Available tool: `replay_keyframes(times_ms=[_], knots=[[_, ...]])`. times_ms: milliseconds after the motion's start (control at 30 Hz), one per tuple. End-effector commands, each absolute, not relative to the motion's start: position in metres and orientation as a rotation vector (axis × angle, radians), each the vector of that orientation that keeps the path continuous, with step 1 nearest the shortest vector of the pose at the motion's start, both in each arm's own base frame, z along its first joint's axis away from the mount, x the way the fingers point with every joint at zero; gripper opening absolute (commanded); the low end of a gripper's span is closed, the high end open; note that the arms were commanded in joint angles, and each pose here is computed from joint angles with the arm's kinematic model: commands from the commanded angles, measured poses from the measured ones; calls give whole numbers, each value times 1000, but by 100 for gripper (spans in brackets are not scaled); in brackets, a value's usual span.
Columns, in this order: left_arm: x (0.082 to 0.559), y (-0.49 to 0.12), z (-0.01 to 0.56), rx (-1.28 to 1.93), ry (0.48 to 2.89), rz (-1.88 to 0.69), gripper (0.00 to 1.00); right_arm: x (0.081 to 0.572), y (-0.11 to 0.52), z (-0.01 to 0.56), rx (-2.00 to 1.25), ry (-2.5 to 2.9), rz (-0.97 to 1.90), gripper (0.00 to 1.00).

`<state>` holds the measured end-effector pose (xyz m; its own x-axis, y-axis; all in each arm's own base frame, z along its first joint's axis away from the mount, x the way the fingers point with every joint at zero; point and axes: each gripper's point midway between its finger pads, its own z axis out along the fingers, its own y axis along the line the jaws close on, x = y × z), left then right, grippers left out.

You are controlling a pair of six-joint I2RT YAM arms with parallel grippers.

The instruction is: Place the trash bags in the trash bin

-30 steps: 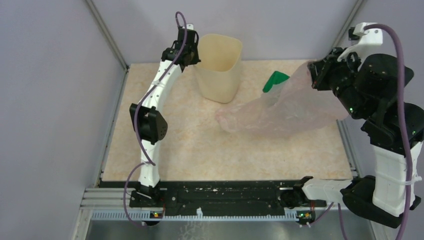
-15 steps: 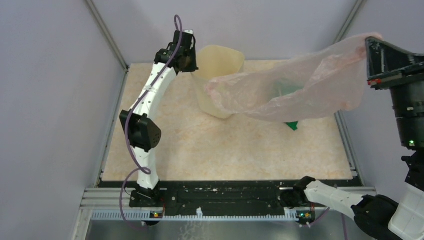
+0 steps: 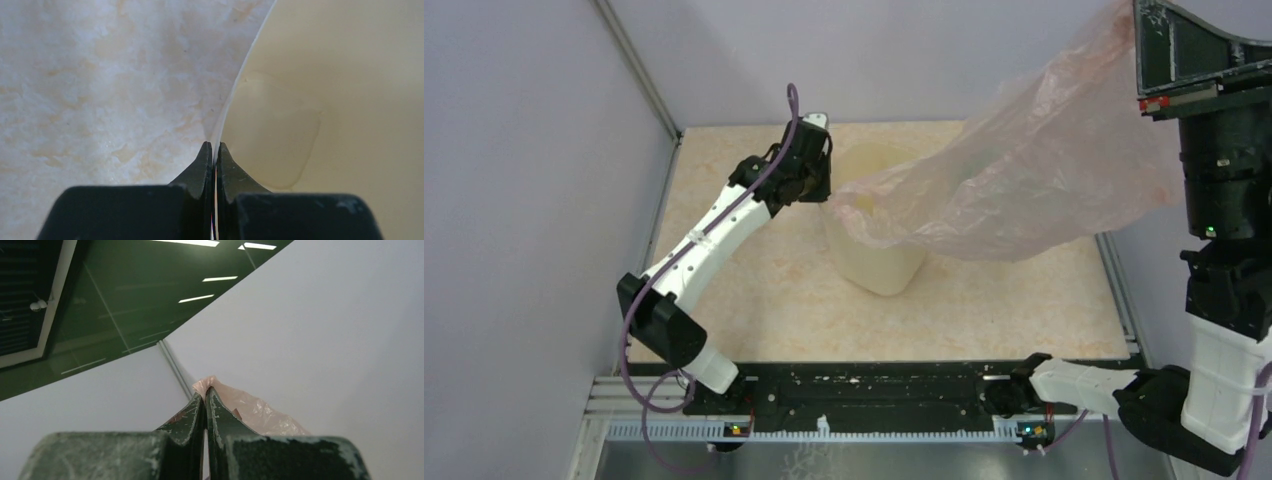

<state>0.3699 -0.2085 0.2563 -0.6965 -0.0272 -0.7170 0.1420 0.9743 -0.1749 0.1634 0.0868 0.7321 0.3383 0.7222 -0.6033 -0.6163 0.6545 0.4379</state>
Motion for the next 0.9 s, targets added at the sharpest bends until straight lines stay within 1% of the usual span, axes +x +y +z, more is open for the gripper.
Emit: replay_keyframes(times_ms=[0,133,267,433,700,833,867], knots=[[357,-223,297,-56,2124,-398,1,150,94,760,115,730,985,0],[342,-223,285,-77,2124,-386,1,143,94,773,107,660,1015,0],[337,-222,283,-81,2117,-379,6,142,95,779,99,631,1028,0],[339,-227,289,-74,2101,-404,22,147,102,783,98,599,1060,0],[334,-249,304,-38,2090,-506,44,152,103,787,113,549,1053,0],[328,-245,326,-24,2045,-535,66,160,108,787,113,533,1047,0],[327,-243,331,-17,2043,-530,69,162,110,787,112,534,1049,0]])
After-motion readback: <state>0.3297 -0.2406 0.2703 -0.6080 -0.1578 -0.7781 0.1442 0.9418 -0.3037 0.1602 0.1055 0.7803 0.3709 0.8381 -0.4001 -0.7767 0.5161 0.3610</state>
